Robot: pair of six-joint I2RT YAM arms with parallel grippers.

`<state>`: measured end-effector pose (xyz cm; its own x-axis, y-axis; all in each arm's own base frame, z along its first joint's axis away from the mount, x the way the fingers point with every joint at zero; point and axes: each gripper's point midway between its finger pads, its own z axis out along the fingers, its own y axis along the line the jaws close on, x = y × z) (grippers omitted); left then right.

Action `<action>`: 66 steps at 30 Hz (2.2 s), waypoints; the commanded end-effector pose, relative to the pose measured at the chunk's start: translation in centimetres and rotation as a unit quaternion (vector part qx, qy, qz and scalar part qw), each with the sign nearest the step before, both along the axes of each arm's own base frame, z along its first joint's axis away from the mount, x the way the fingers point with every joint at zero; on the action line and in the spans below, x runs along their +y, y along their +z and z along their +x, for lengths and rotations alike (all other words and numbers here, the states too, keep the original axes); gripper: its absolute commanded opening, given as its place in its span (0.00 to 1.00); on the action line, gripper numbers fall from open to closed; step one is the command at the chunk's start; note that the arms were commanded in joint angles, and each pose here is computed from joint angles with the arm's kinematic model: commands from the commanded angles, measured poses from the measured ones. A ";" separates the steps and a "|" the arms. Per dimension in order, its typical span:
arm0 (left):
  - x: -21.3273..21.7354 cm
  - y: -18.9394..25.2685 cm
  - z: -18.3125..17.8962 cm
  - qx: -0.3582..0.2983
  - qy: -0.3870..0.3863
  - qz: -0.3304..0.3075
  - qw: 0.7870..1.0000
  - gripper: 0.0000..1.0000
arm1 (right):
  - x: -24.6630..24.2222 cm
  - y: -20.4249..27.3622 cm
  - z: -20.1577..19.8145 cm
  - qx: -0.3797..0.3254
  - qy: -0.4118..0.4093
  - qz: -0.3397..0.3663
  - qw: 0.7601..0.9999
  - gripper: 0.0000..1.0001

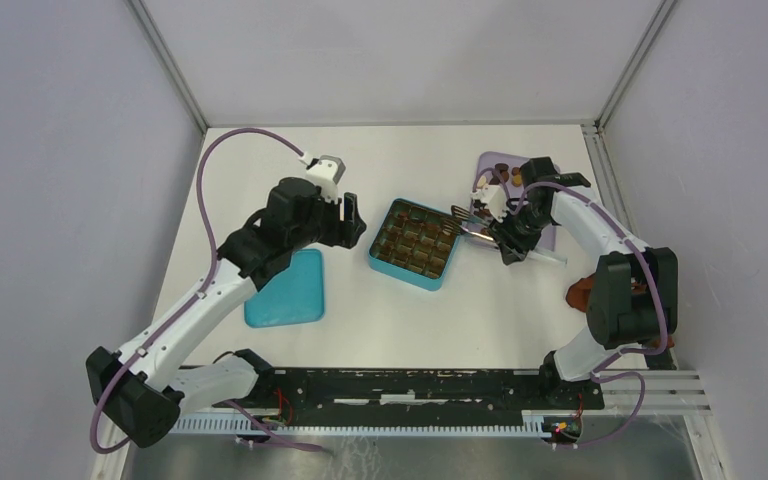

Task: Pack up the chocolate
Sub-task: Place the fake chocolate in the packing box, then pick up the fake chocolate from the plate.

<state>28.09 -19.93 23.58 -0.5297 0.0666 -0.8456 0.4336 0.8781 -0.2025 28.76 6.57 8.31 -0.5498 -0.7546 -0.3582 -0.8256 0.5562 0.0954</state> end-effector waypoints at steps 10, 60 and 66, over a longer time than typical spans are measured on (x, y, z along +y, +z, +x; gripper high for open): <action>-0.6 6.9 0.7 -0.050 -0.062 -0.161 0.984 1.00 | 0.9 8.5 4.9 -0.094 -0.064 0.132 0.985 0.45; 8.4 -4.6 3.5 0.014 0.044 -0.003 0.999 0.92 | -5.6 -0.8 7.5 -0.030 -0.179 -0.003 0.983 0.41; 8.2 -4.5 3.4 0.015 0.040 -0.006 0.999 0.91 | -5.3 -1.1 7.8 -0.026 -0.176 -0.004 0.984 0.41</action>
<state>31.39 -11.55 18.35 -0.5973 -0.0264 -0.8016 0.3056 0.9166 -0.2579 34.54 1.18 6.28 -0.7734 -0.5261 -0.3536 -0.5884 0.8034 0.0917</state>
